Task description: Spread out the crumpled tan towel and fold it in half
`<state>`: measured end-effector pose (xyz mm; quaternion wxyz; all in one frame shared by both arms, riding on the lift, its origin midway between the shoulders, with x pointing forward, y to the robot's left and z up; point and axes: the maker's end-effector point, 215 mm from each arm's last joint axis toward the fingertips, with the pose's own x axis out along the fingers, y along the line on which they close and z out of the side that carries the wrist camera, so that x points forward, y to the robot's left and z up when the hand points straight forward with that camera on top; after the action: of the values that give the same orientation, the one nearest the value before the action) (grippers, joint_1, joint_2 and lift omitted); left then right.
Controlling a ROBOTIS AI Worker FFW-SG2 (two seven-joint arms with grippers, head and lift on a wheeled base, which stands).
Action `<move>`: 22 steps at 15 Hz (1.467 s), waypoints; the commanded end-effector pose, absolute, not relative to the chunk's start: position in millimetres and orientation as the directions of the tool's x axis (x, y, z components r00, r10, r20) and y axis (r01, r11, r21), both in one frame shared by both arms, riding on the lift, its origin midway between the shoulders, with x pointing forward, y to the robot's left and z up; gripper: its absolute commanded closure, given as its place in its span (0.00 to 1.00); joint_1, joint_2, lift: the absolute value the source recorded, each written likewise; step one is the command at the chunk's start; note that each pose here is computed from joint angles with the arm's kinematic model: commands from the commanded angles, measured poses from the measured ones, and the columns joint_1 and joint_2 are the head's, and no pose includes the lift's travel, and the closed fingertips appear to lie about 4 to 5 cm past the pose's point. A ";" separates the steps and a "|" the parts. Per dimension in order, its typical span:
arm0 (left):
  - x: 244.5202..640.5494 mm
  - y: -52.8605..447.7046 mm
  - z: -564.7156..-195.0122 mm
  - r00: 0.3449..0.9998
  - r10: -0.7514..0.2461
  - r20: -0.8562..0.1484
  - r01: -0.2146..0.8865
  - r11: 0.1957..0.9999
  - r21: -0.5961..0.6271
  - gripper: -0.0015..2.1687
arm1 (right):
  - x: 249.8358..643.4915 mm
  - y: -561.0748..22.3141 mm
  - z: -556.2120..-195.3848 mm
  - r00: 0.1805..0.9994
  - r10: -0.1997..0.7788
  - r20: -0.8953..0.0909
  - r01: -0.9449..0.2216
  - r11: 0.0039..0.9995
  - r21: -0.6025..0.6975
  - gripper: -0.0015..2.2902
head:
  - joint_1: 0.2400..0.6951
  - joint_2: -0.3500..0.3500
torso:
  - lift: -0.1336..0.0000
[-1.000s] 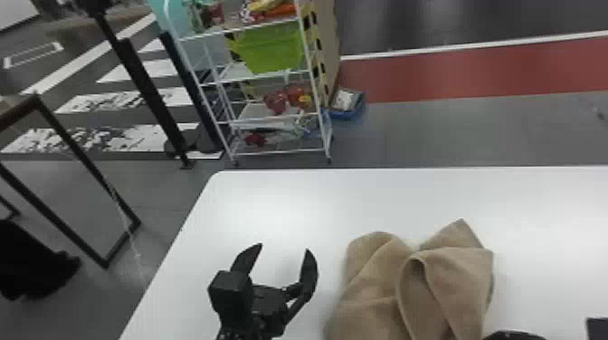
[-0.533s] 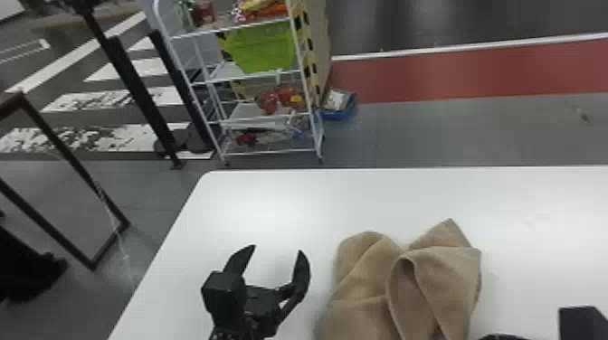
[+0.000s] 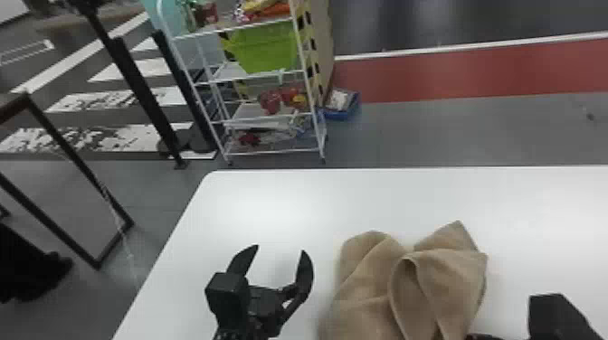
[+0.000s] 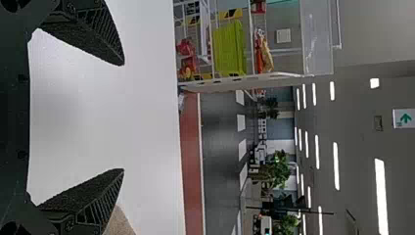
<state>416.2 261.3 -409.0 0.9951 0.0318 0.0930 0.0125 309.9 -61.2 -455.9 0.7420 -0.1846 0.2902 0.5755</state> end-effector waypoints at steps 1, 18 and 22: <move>415.7 261.6 -410.0 0.982 0.034 -0.185 -0.023 0.998 0.062 0.05 | 315.6 -64.2 -451.7 0.183 0.748 -0.638 -0.962 0.269 0.040 0.58 | 1.00 0.94 | 0.09; 413.9 259.5 -404.1 0.986 0.024 -0.166 -0.015 0.998 0.061 0.05 | 404.5 -196.1 -328.8 0.515 0.533 -0.671 -0.789 -0.012 -0.615 0.64 | 1.00 0.67 | 0.09; 414.0 258.3 -404.1 0.986 0.022 -0.166 -0.012 0.998 0.061 0.05 | 405.1 -244.3 -340.1 0.541 0.408 -0.736 -0.767 -0.122 -0.630 0.64 | 1.00 0.60 | 0.09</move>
<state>414.0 259.9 -404.0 0.9960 0.0316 0.0835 0.0086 410.2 -230.5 -330.6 0.6703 -0.5698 0.1357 0.4556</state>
